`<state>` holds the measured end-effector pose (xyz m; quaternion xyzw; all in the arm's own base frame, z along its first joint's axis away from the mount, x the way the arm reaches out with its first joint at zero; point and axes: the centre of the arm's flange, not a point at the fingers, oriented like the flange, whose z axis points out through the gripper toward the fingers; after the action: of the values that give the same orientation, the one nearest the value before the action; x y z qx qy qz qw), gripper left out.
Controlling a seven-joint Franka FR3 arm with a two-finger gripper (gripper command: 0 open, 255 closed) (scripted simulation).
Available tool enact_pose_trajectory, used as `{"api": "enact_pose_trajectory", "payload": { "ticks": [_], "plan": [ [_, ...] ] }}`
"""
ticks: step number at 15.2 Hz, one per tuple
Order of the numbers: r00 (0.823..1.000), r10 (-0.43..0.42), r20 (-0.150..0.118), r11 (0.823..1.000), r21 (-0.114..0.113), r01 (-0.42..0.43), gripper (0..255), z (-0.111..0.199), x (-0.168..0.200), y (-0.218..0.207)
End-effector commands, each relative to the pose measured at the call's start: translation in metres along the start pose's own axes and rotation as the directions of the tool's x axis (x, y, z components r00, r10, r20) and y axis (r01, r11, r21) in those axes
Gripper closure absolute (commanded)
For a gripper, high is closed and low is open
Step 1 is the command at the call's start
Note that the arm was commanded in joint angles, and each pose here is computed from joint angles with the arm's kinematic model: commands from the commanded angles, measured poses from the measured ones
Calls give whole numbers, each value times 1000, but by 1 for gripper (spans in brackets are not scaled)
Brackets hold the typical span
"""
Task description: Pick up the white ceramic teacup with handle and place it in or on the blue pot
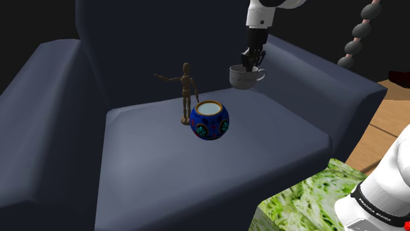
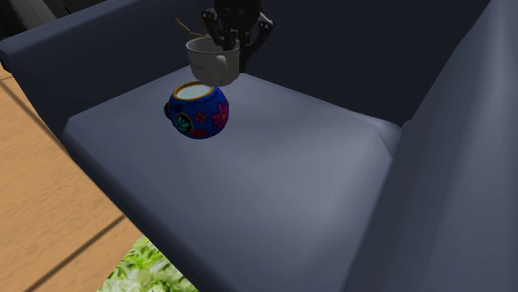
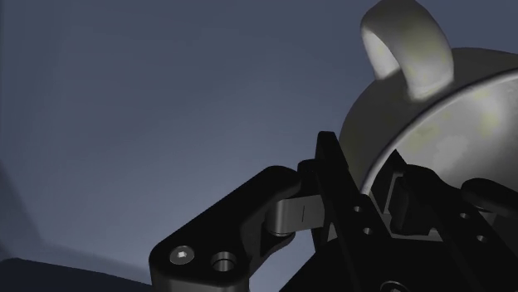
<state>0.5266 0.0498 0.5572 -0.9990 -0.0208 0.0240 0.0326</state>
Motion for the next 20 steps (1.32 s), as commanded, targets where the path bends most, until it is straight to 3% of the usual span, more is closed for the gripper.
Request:
{"api": "enact_pose_trajectory", "payload": {
  "ticks": [1,10,20],
  "plan": [
    [1000,1,0,1000,0,-1,255,-2,13,-21],
    [1000,1,0,1000,0,-1,255,-5,68,-119],
    [1000,1,0,1000,0,-1,255,47,70,-116]
  ]
}}
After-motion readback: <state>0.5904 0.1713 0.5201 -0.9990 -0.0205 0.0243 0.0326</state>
